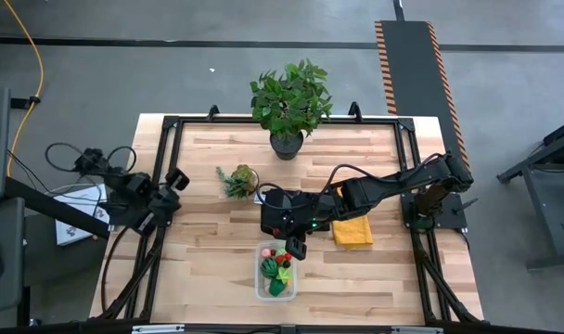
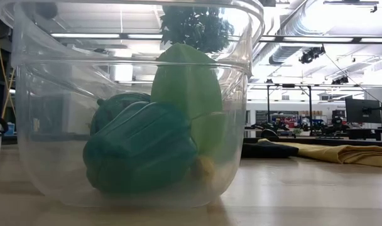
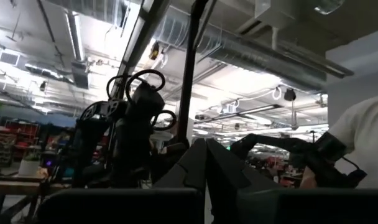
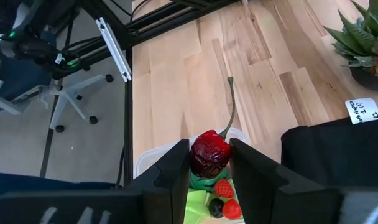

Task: Pick and placing Produce into tupperware
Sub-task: Put the red cherry into the bin

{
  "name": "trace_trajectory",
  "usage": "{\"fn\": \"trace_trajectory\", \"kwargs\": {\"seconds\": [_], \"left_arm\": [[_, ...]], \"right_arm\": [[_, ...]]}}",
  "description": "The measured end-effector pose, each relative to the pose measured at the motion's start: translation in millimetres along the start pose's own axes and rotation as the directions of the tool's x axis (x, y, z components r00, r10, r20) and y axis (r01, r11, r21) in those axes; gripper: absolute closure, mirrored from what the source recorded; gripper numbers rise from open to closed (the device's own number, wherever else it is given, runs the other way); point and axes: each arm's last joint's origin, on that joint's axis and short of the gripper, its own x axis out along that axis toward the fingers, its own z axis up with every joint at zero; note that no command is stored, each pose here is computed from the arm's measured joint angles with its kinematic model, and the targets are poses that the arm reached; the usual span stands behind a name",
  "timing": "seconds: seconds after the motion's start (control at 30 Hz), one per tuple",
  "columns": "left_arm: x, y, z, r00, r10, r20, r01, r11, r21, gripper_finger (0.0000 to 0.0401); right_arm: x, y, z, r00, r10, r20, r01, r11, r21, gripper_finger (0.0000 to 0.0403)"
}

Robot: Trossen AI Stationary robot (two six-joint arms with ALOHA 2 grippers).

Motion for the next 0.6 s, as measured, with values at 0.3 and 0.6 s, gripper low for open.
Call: {"fn": "trace_trajectory", "kwargs": {"seconds": [0.3,0.6], "left_arm": [[-2,21,-7,1.0,0.001,0.017,-0.001,0.999,-0.04,0.0401],[-7,42,-3,0.994,0.106,-0.003,-0.106,0.993,-0.06,0.0401]], "right_arm": [[0,0,0,1.0,0.001,-0.006,-0.001,1.0,-0.001,0.0302],[0,0,0,1.0,0.001,-0.006,-0.001,1.0,-0.025,0.0302]]}}
